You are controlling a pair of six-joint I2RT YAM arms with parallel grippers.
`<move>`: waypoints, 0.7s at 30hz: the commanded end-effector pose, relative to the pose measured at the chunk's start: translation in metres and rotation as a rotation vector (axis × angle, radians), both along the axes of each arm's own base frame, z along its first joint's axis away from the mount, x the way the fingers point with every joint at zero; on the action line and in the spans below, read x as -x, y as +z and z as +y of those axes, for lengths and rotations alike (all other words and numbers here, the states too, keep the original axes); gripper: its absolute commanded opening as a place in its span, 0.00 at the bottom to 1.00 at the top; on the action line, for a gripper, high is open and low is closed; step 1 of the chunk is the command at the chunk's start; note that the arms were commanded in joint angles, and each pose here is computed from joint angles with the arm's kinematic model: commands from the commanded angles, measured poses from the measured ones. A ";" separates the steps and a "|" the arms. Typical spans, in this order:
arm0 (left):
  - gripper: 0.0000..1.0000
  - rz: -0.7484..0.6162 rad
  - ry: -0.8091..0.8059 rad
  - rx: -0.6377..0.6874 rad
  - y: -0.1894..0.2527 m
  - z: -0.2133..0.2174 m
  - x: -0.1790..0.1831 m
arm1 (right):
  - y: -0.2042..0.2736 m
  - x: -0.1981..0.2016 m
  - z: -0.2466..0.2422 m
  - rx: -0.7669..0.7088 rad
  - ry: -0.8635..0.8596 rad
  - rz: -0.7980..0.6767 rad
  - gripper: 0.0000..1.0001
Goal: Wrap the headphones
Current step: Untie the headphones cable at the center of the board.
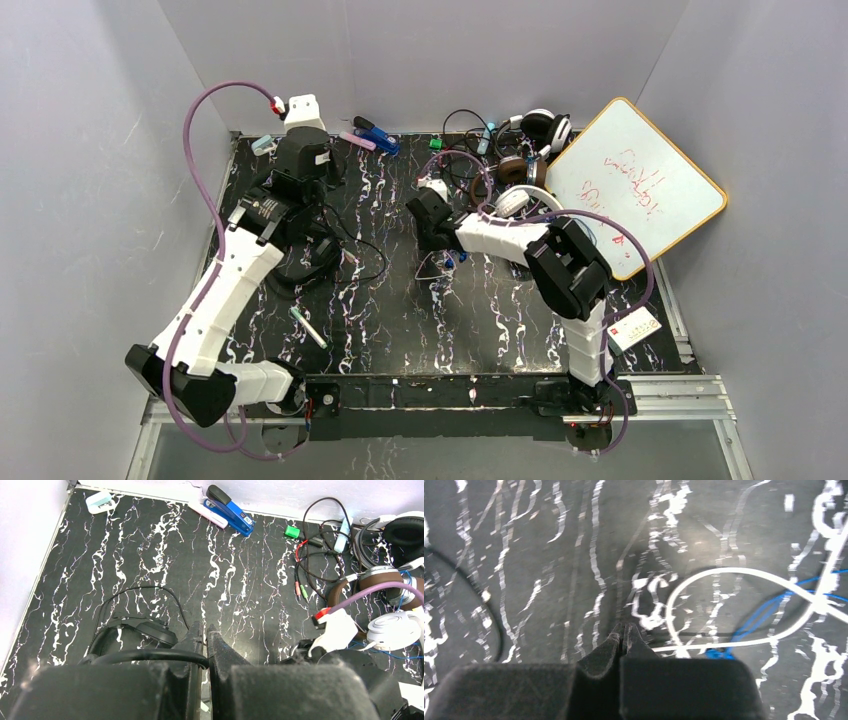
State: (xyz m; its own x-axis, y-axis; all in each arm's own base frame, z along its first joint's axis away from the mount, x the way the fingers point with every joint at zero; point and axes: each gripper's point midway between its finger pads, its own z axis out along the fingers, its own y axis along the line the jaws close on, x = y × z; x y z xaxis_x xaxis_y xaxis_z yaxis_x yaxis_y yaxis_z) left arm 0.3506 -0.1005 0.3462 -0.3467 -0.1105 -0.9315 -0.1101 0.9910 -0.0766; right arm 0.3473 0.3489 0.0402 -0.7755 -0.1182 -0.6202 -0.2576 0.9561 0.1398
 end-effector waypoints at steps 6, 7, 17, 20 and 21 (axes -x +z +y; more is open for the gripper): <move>0.00 -0.022 0.016 -0.002 0.003 0.005 0.000 | -0.007 -0.020 -0.128 0.109 -0.332 0.040 0.01; 0.00 -0.023 0.014 -0.002 0.003 0.004 -0.001 | -0.007 -0.018 -0.147 0.116 -0.365 0.044 0.01; 0.00 0.007 -0.046 0.035 -0.011 -0.012 -0.005 | 0.066 -0.012 -0.294 0.027 -0.706 -0.121 0.01; 0.00 0.014 -0.056 0.046 -0.014 -0.016 -0.007 | 0.099 -0.020 -0.267 -0.095 -0.577 -0.157 0.01; 0.00 0.016 -0.059 0.047 -0.014 -0.017 -0.007 | 0.105 -0.022 -0.254 -0.132 -0.524 -0.153 0.01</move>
State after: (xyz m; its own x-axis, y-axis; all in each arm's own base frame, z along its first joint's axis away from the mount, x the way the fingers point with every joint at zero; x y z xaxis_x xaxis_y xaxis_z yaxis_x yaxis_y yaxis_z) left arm 0.3555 -0.1128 0.3318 -0.3745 -0.1097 -0.9207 -0.0672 0.9936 -0.0911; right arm 0.3535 0.0563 0.1028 -0.6279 0.3803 -0.6791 0.3971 0.9069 0.1407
